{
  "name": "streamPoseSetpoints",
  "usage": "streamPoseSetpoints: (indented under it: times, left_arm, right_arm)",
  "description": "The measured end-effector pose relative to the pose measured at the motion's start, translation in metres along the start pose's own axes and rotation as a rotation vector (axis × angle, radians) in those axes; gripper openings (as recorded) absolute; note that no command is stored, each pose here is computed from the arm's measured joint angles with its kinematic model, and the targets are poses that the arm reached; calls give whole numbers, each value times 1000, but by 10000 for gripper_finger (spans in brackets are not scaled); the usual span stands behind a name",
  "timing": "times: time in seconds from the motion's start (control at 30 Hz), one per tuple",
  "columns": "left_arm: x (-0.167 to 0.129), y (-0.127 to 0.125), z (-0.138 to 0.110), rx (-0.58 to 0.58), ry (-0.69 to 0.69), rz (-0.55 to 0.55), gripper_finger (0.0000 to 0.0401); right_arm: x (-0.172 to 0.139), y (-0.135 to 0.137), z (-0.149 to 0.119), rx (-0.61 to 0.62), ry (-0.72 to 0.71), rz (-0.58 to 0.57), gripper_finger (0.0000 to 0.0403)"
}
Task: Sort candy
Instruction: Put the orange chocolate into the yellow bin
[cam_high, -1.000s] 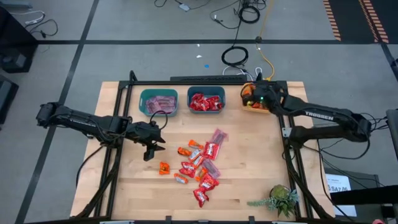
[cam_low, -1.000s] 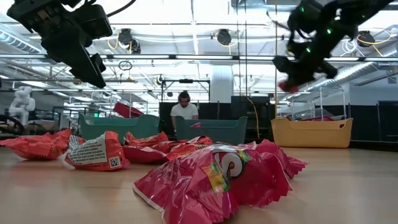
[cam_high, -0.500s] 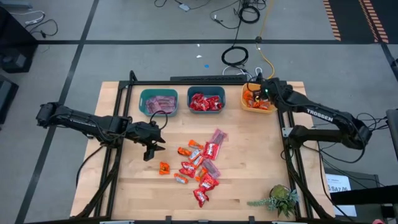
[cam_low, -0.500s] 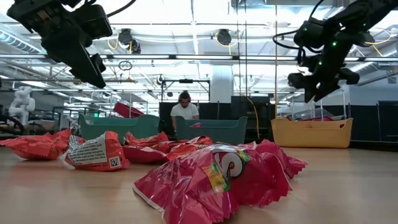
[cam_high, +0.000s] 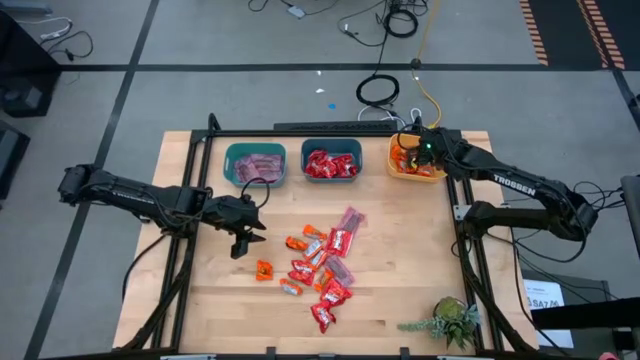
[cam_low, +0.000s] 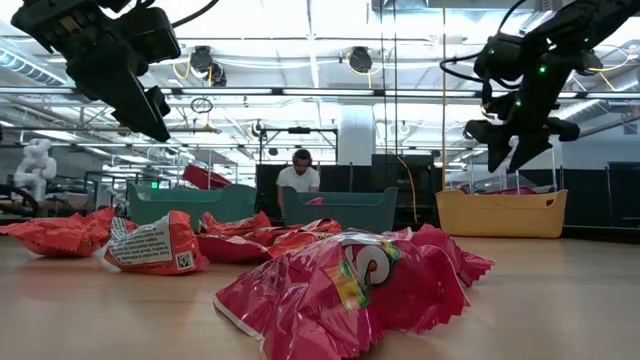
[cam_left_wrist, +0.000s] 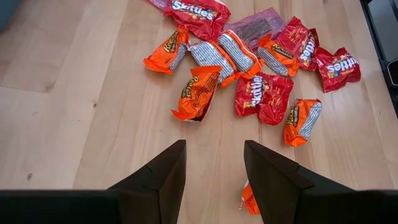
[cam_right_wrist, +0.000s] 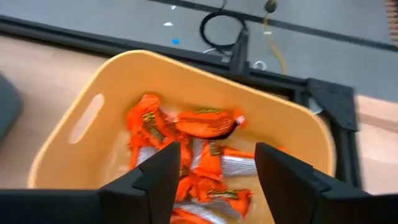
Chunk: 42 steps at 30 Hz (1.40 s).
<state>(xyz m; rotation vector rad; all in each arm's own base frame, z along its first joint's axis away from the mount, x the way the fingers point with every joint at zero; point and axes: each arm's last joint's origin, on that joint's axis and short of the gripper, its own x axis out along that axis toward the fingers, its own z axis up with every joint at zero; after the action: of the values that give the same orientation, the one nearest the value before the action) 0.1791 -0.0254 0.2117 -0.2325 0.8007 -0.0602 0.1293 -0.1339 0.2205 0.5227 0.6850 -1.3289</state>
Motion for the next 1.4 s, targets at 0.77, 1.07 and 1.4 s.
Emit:
streamPoseSetpoints:
  times: [0.77, 1.07, 1.4]
  left_arm:
    - [0, 0, 0, 0, 0, 0, 171]
    - [0, 0, 0, 0, 0, 0, 171]
    - [0, 0, 0, 0, 1, 0, 171]
  right_arm:
    - [-46, 73, -10, -218, -127, 722, 198]
    - [-69, 125, -44, -419, -188, 953, 180]
    - [-52, 184, -96, -559, -218, 1066, 153]
